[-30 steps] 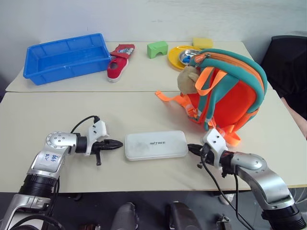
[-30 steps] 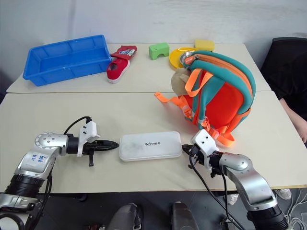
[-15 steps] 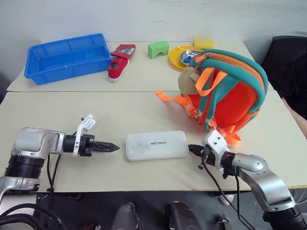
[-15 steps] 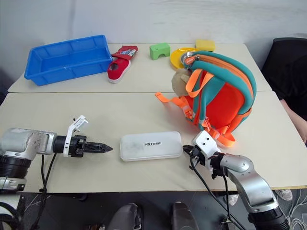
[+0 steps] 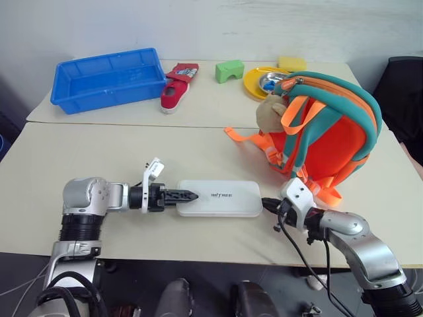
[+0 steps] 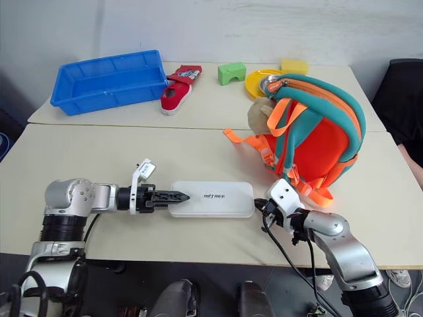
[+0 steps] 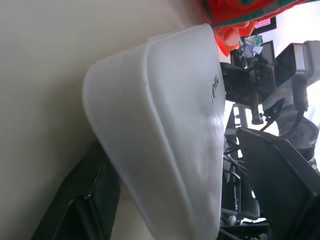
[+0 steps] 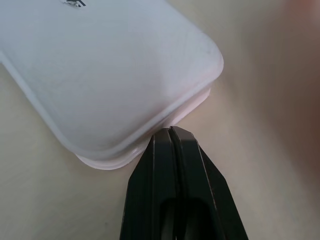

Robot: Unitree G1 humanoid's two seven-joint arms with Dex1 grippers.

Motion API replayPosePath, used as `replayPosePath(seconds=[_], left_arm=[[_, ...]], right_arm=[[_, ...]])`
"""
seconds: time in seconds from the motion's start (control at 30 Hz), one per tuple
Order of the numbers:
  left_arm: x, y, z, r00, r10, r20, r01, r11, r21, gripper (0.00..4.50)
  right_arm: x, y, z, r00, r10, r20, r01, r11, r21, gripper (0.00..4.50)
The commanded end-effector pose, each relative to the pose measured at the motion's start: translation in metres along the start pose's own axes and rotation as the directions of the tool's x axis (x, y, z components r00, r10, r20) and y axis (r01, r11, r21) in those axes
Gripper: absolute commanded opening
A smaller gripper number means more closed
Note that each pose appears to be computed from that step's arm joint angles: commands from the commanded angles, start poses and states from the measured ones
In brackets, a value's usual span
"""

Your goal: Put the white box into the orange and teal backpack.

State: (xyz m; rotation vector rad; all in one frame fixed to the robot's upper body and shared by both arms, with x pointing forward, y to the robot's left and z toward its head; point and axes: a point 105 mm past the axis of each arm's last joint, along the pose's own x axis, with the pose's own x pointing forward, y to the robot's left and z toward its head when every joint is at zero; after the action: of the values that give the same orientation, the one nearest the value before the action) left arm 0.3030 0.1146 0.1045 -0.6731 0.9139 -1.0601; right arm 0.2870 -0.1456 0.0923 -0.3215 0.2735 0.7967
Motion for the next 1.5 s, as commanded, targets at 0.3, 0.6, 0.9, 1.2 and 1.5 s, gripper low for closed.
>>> replayPosePath(seconds=[0.3, 0.6, 0.9, 1.2, 1.5], left_arm=[[-0.002, -0.021, -0.001, 0.991, -0.130, -0.025, 0.129, 0.991, -0.016, 1.37], [-0.030, -0.044, 0.013, 0.967, -0.232, 0.105, 0.229, 0.972, 0.045, 1.27], [-0.068, -0.039, 0.056, 0.886, -0.180, 0.426, 0.115, 0.978, 0.174, 1.27], [-0.083, -0.041, 0.089, 0.812, -0.156, 0.562, 0.032, 0.974, 0.225, 1.27], [-0.090, -0.056, 0.103, 0.786, -0.167, 0.595, -0.004, 0.961, 0.275, 1.27]], right_arm=[[-0.004, -0.003, 0.006, 0.999, -0.022, 0.040, 0.023, 0.999, -0.025, 0.00], [-0.049, -0.018, 0.016, 0.971, -0.217, 0.103, 0.208, 0.974, 0.088, 0.39], [-0.083, -0.045, 0.053, 0.866, -0.432, 0.251, 0.334, 0.874, 0.351, 3.34], [-0.039, -0.079, 0.108, 0.809, -0.409, 0.423, 0.175, 0.853, 0.491, 3.96], [-0.017, -0.086, 0.116, 0.831, -0.318, 0.457, 0.098, 0.892, 0.442, 2.31]])
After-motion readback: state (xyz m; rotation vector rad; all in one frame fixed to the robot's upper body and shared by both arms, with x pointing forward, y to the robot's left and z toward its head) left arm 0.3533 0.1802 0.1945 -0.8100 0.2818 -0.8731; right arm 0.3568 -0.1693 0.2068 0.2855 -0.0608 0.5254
